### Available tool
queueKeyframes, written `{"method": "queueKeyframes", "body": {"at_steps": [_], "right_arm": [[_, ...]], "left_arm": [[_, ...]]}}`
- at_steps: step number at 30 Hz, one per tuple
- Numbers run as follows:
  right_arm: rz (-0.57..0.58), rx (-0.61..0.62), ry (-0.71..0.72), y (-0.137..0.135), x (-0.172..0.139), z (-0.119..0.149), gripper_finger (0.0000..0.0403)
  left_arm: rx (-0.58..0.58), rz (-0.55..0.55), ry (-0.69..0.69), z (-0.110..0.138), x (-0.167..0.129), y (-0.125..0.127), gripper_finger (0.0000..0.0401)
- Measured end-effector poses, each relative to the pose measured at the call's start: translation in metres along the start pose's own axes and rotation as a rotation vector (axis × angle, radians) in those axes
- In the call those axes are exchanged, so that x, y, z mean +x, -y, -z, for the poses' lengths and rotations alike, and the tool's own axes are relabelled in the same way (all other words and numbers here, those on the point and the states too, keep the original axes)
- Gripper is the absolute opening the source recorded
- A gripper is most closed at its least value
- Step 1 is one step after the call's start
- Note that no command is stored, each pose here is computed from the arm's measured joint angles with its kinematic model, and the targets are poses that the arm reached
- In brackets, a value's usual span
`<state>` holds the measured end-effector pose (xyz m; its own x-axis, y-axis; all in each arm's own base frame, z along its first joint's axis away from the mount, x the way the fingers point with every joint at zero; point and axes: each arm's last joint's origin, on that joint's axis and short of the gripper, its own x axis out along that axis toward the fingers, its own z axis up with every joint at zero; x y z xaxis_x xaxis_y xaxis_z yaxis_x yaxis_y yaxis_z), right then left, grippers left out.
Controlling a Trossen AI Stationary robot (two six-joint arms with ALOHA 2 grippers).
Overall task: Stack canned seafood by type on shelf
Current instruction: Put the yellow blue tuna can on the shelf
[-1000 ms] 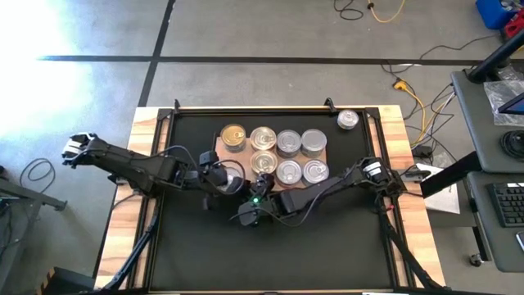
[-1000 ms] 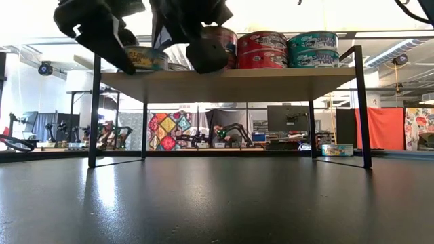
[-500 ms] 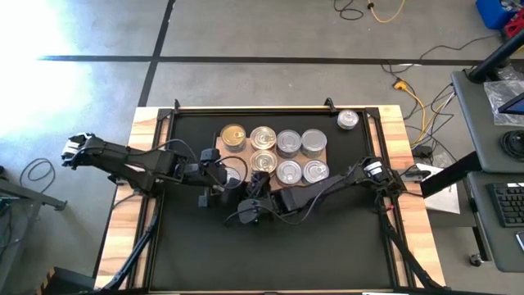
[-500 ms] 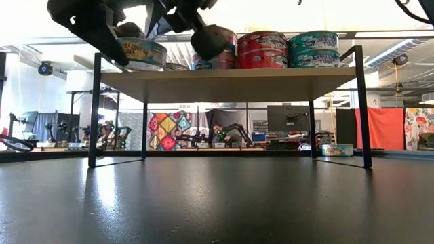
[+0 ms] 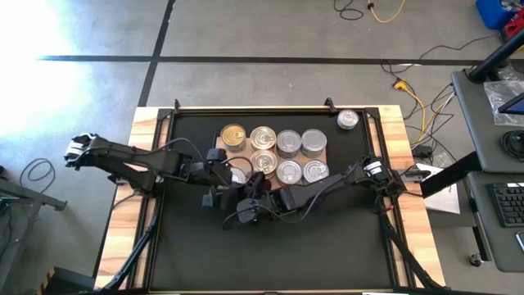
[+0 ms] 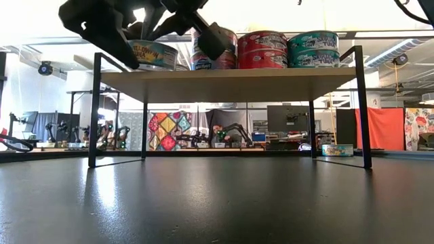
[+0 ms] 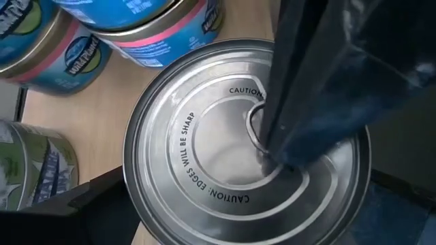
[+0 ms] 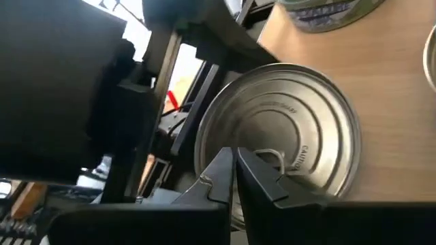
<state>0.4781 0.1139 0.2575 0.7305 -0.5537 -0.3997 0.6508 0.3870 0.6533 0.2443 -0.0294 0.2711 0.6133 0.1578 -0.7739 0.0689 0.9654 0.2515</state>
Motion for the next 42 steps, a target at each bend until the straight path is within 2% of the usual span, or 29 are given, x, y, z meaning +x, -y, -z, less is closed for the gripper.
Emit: {"method": "queueKeyframes", "body": {"at_steps": [10,15,24,32,37,42], "right_arm": [[0.042,0.088,-0.032,0.011,0.009,0.008,0.0012],[0.047,0.085,-0.038,0.012,0.009,0.008,0.0012],[0.061,0.079,-0.041,0.014,0.01,0.009,0.0012],[0.052,0.055,-0.042,0.011,0.009,0.008,0.0012],[0.053,0.059,-0.038,0.011,0.009,0.007,0.0012],[0.055,0.063,-0.028,0.011,0.01,0.007,0.0012]], "left_arm": [[-0.014,-0.002,-0.021,0.003,-0.001,-0.001,0.04],[-0.055,-0.003,-0.065,0.007,-0.003,-0.002,0.04],[-0.051,-0.014,-0.109,0.011,-0.004,-0.002,0.0398],[-0.053,-0.026,-0.146,0.016,-0.007,-0.003,0.0345],[-0.083,-0.046,-0.148,0.012,-0.021,-0.007,0.034],[-0.137,-0.07,-0.18,-0.002,-0.053,-0.017,0.0339]]}}
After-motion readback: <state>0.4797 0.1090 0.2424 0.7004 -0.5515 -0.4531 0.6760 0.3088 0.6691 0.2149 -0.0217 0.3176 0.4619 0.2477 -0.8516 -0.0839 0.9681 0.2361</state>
